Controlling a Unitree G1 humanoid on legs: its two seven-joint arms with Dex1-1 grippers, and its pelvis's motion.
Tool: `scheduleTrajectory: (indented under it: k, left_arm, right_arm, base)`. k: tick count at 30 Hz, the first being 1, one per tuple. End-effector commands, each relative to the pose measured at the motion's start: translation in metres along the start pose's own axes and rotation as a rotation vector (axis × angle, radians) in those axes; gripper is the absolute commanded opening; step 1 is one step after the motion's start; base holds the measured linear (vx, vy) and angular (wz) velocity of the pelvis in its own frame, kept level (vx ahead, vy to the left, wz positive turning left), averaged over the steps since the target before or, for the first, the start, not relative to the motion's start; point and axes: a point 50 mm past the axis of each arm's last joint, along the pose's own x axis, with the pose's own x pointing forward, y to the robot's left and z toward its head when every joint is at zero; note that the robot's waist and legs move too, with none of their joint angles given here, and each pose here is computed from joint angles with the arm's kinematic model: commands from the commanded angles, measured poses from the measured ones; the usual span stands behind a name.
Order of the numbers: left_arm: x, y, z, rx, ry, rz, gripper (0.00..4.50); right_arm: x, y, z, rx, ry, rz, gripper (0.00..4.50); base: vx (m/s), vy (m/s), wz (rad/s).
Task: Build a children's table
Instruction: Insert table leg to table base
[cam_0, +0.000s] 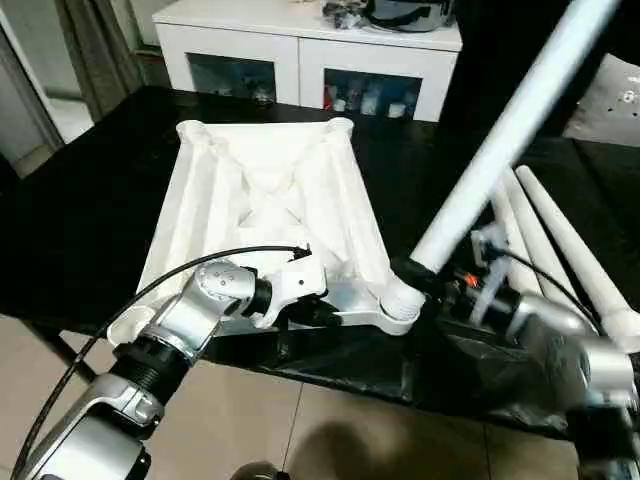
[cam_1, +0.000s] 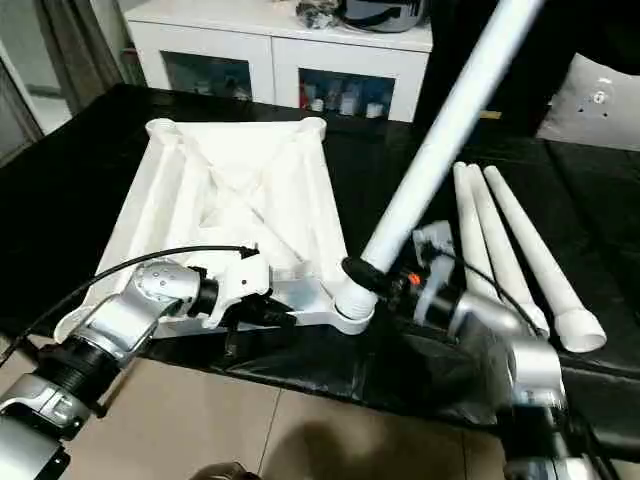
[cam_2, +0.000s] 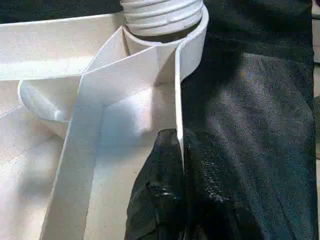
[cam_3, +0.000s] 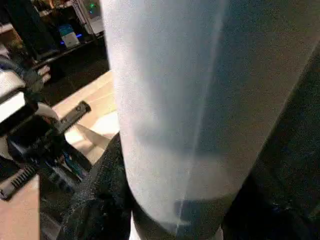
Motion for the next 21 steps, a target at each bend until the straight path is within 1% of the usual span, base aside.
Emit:
scheduleTrajectory:
  k: [1, 3, 5, 7, 9, 11, 13, 14, 21]
  left_arm:
    - [-0.003, 0.003, -0.004, -0.014, 0.015, 0.040, 0.00]
    - [-0.003, 0.002, -0.004, -0.014, 0.016, 0.039, 0.00]
    - [-0.002, 0.001, -0.004, -0.009, 0.019, 0.034, 0.00]
    - [-0.002, 0.001, -0.004, -0.008, 0.019, 0.033, 0.00]
    - [-0.001, 0.000, -0.005, -0.001, 0.024, 0.027, 0.00]
    - [-0.002, 0.000, -0.005, 0.005, 0.030, 0.024, 0.00]
    - [-0.002, 0.000, -0.005, 0.010, 0.033, 0.025, 0.00]
    - [-0.003, 0.002, -0.004, 0.020, 0.040, 0.018, 0.00]
    - [-0.006, 0.006, -0.002, 0.041, 0.058, -0.007, 0.00]
  right_arm:
    - [-0.004, -0.003, -0.018, -0.063, 0.127, -0.064, 1.88]
    - [-0.004, -0.002, -0.017, -0.078, 0.130, -0.066, 1.88]
    - [-0.001, 0.001, -0.016, -0.139, 0.149, -0.031, 1.88]
    - [-0.001, 0.001, -0.016, -0.147, 0.152, -0.021, 1.88]
    - [0.000, 0.003, -0.023, -0.188, 0.199, 0.006, 1.88]
    - [0.001, 0.004, -0.026, -0.208, 0.230, 0.019, 1.88]
    - [0.002, 0.005, -0.028, -0.215, 0.246, 0.029, 1.88]
    - [0.004, 0.007, -0.031, -0.210, 0.274, 0.065, 1.88]
    - [0.012, 0.011, -0.037, -0.202, 0.351, 0.152, 1.88]
  base:
    - [0.000, 0.000, 0.00]
    - [0.000, 0.000, 0.00]
    - [0.000, 0.000, 0.00]
    - [0.000, 0.000, 0.00]
    - [0.000, 0.000, 0.00]
    - [0.000, 0.000, 0.00]
    - [0.000, 0.000, 0.00]
    - [0.000, 0.000, 0.00]
    - [0.000, 0.000, 0.00]
